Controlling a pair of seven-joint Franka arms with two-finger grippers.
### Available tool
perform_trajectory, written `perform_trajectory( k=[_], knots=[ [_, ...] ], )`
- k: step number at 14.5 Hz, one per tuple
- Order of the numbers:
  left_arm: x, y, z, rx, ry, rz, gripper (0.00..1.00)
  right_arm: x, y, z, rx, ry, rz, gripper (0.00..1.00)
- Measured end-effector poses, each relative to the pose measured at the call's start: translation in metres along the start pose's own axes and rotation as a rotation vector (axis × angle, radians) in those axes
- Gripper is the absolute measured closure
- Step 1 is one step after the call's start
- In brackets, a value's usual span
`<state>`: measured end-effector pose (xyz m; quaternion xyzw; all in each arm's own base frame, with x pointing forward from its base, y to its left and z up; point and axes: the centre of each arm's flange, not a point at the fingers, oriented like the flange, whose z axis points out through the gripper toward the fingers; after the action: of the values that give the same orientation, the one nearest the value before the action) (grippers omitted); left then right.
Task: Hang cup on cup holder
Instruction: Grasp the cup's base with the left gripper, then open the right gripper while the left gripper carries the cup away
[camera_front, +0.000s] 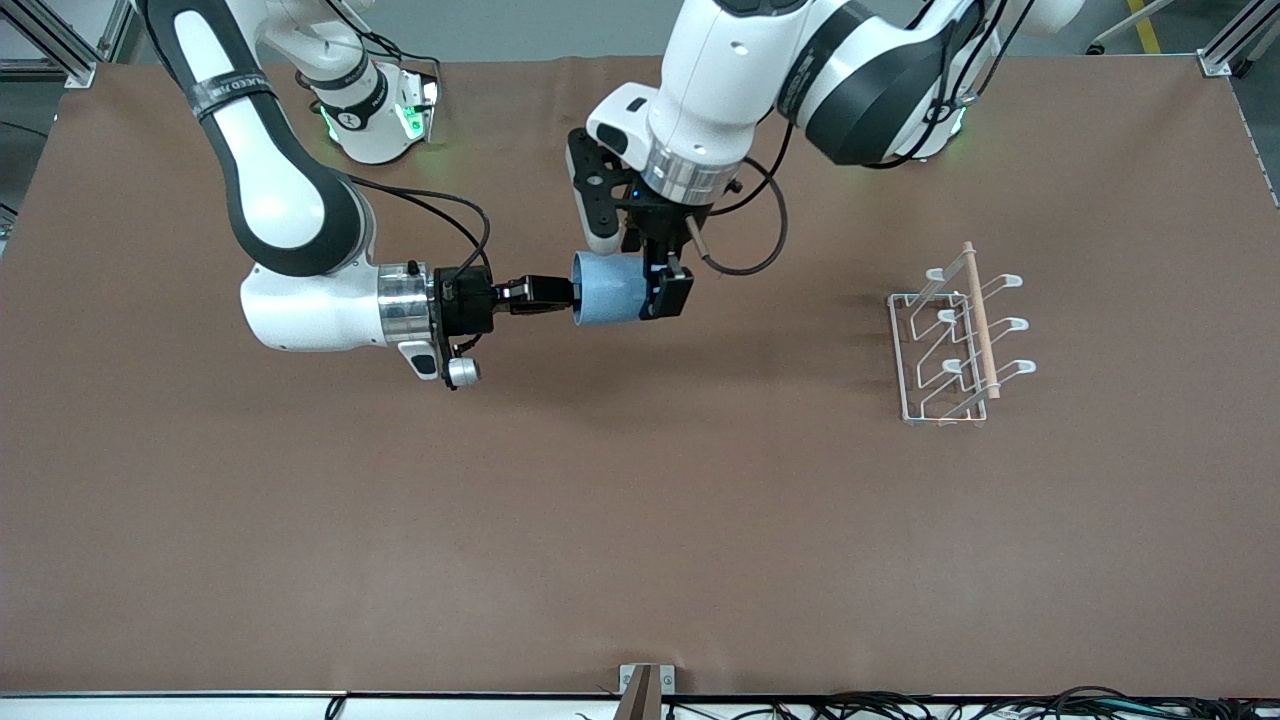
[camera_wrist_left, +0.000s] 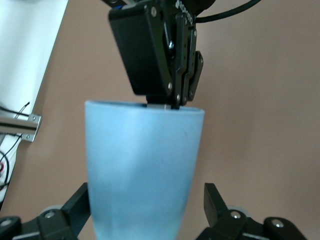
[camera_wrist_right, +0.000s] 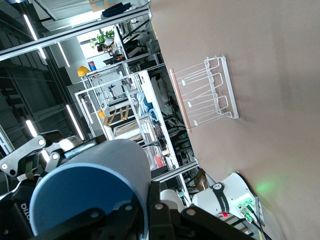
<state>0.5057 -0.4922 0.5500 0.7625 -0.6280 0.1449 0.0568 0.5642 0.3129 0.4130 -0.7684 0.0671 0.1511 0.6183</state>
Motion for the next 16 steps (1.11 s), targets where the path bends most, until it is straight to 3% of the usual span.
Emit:
perform_trajectory(
  k=[4, 6, 10, 12, 16],
  knots=[
    [-0.002, -0.005, 0.008, -0.002, -0.006, 0.043, 0.07, 0.0, 0.0, 0.0, 0.0, 0.0, 0.0, 0.95],
    [-0.001, -0.005, 0.01, 0.0, -0.004, 0.045, 0.22, 0.0, 0.001, 0.0, 0.0, -0.003, 0.003, 0.95],
    [-0.001, -0.005, 0.015, -0.003, -0.006, 0.044, 0.24, 0.0, 0.002, -0.001, 0.0, -0.001, 0.006, 0.9],
    [-0.002, -0.006, 0.015, -0.003, -0.007, 0.043, 0.24, 0.0, 0.002, -0.001, 0.003, -0.003, 0.006, 0.77],
    [-0.009, -0.008, 0.012, -0.025, -0.045, 0.036, 0.24, 0.001, 0.0, -0.005, 0.01, -0.006, 0.003, 0.35]
  ],
)
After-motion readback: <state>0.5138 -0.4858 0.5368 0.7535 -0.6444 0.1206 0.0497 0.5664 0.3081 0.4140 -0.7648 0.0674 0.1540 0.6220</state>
